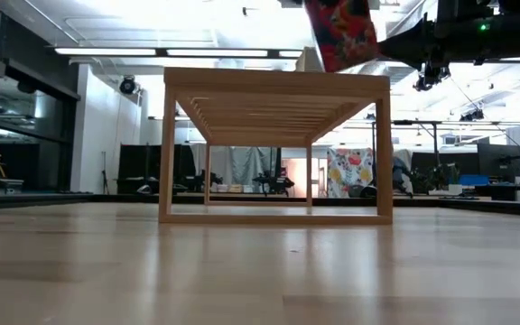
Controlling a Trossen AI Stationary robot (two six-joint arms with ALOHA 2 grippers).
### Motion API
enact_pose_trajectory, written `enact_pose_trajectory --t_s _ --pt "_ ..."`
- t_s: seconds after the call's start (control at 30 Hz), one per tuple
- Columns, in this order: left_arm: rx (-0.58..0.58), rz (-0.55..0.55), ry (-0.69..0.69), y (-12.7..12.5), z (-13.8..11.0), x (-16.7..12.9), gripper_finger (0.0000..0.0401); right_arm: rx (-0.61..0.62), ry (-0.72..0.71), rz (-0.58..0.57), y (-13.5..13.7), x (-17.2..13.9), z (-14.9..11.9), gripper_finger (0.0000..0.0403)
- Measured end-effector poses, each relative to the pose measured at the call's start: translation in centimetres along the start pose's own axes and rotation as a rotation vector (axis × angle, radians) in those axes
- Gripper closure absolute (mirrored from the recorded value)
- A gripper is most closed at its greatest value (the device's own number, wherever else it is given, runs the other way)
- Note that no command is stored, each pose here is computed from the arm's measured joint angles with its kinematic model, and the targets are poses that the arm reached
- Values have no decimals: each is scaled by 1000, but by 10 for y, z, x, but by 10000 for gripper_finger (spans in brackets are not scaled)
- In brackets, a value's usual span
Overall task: Stack cereal on shelf
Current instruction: Put the top red cereal box on the shelf
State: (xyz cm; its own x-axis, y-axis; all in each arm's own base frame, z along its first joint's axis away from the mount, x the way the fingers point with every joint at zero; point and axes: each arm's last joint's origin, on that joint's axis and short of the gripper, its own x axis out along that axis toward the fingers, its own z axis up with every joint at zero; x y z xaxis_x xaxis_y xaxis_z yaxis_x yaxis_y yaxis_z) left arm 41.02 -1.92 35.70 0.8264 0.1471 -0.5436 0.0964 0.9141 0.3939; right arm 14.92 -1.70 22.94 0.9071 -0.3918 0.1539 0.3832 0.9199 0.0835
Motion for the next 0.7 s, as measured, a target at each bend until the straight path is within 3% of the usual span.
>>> enact_pose_trajectory --t_s 0.3,0.7 --pt "-37 64 29 23 -8 -2 240 18 1 -2 0 0 0 402" --pt "-111 -13 55 41 -21 1 240 18 1 -10 0 0 0 402"
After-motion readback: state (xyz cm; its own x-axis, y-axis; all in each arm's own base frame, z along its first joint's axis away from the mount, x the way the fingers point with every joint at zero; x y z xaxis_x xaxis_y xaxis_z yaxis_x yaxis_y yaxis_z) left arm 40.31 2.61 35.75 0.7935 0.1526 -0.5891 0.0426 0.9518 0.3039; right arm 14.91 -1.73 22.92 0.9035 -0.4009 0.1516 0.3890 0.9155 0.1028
